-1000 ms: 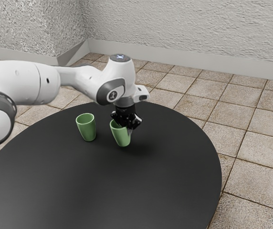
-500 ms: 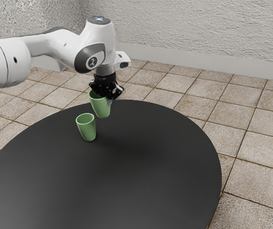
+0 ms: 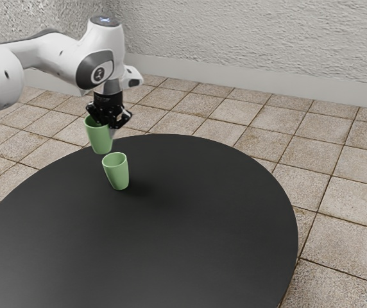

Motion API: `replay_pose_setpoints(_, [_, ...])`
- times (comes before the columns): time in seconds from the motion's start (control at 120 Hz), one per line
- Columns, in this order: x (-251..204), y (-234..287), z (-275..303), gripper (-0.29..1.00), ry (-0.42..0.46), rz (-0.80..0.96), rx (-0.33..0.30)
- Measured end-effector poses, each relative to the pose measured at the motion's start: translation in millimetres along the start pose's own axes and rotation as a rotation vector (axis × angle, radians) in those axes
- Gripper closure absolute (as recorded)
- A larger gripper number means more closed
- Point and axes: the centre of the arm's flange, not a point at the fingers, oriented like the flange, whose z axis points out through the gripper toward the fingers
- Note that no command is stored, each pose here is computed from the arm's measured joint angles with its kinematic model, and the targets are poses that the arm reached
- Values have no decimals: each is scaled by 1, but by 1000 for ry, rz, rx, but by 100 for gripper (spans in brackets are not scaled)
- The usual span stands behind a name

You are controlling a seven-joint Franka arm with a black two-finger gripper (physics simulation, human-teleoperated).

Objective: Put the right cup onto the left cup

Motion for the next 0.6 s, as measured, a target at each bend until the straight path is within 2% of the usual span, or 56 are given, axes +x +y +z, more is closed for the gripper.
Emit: replay_pose_setpoints(0.6, [28,4,24,78,26,105,-11])
